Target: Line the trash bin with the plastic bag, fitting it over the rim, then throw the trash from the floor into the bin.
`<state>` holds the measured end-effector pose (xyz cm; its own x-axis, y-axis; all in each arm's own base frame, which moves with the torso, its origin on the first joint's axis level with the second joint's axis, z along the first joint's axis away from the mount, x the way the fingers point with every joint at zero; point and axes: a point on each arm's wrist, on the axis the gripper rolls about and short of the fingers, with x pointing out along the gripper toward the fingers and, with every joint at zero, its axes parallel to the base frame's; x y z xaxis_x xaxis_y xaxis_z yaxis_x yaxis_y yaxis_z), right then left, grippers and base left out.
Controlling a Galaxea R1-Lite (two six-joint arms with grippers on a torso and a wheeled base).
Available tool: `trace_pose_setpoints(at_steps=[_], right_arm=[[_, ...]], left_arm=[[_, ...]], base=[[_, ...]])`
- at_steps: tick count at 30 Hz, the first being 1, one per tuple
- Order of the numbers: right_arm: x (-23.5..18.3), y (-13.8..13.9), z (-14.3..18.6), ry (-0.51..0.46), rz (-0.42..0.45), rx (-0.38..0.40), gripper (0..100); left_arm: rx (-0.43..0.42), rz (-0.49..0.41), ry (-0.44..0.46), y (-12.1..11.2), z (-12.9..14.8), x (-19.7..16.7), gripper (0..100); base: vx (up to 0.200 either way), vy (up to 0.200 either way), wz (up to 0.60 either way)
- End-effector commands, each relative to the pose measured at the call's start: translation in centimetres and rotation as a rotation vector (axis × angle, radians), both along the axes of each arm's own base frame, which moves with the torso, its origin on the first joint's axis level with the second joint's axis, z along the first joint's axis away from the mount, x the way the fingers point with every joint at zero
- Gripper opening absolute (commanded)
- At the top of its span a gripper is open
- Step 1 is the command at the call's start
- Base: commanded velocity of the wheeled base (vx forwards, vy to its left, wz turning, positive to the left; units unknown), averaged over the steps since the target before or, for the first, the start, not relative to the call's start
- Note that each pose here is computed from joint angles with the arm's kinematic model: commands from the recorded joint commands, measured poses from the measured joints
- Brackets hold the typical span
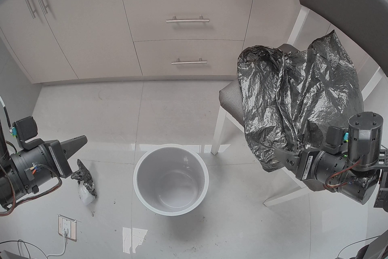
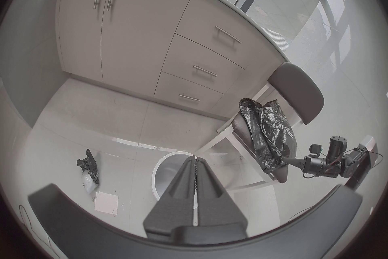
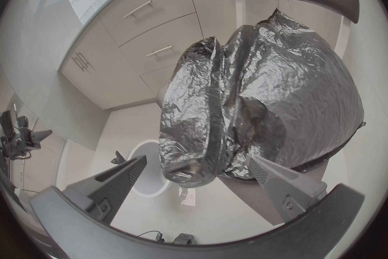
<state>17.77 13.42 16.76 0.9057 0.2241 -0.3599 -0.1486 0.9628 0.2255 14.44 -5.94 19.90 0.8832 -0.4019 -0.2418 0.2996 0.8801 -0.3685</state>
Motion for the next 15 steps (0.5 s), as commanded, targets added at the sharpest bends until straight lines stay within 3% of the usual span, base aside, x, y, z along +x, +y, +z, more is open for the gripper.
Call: trace_pose_setpoints(at_steps=[1,11,15], right_arm=[[0.1,0.0,-0.7,0.017,-0.017,-0.026,100],[2.9,1.7,-2.7,-0.032,-0.175,-0.091,100],[3.1,1.7,-2.6,-0.048,-0.188,-0.084,100]], left_arm=[[0.003,0.002,0.015,-0.2,-0.3,0.6,0],[-0.008,0.000,-0.011,-0.3,0.0,0.8,0],[-0.007,-0.002,-0.013,-0.3,0.0,0.8,0]], base=[[0.000,0.000,0.00],[0.000,0.000,0.00],[0.000,0.000,0.00]])
